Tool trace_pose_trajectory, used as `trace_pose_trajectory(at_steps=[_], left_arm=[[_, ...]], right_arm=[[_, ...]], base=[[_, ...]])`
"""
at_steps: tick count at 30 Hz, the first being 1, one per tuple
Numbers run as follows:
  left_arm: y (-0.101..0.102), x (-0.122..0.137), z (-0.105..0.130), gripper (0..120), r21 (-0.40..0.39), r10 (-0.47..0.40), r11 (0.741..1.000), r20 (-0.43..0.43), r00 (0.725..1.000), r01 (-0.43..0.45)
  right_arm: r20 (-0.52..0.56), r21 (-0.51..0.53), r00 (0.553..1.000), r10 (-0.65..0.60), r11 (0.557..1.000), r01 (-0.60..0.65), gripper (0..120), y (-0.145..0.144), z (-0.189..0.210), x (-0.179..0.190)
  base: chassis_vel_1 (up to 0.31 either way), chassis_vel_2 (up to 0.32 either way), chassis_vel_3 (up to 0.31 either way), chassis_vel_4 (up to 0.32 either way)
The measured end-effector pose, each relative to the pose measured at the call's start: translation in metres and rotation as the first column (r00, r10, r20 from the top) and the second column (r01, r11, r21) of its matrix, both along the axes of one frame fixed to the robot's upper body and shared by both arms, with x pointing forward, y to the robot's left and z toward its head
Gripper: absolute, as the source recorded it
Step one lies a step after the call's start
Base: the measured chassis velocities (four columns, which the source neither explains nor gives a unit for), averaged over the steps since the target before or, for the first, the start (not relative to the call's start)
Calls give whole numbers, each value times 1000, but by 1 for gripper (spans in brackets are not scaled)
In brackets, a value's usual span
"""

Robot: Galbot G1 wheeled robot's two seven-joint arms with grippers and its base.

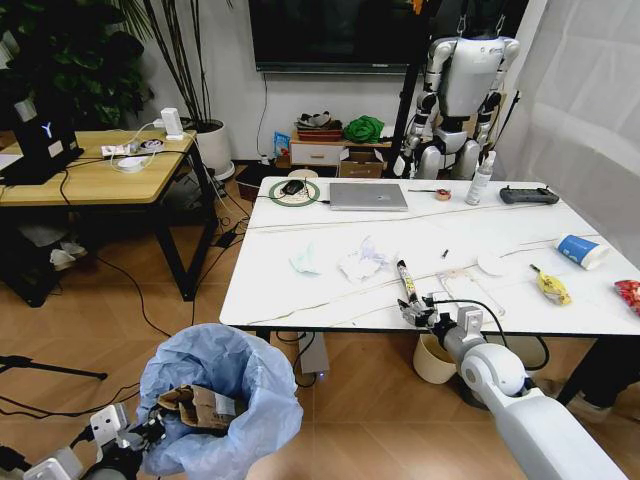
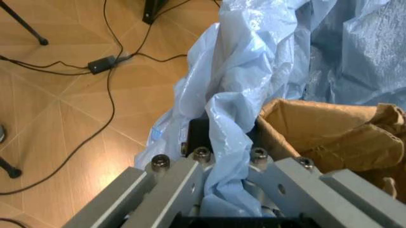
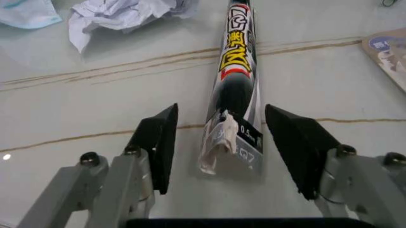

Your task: Pick up the trash bin and place the trash from the table into it.

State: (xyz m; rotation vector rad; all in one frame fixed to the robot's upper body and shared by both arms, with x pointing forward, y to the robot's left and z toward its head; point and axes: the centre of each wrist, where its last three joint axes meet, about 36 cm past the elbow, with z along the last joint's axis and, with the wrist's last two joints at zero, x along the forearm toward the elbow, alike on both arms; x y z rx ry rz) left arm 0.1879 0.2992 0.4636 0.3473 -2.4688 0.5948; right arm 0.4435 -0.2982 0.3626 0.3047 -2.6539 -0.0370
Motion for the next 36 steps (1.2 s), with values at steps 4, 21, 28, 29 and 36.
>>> trace_pose_trajectory(at_steps=[4,21,28,29,36], left_arm=[[0,0,-1,0,2,2,1000,-1,1000,-2],[1,0,-2,0,4,1,1000,0,1000,-1],[1,1,-3,0,3,-3,1000,2,1000,3],[1,1,-2,0,2,-4,1000,2,1000,4],[0,-1,1,0,1,-1,1000,3,1000,1]], right_arm=[[-5,-4,1000,-4,1000,4,32,0,-3,1],[87,50,987,-138,990,134,0,-19,21,10],[250,244,967,-42,970,-21,0,2,66,-6],[277,275,961,13,957,-92,0,19,69,-12],[365,391,882,297,811,-435,0,121,71,-38]], base=[[0,0,0,0],[0,0,0,0],[0,0,0,0],[0,0,0,0],[0,0,0,0]])
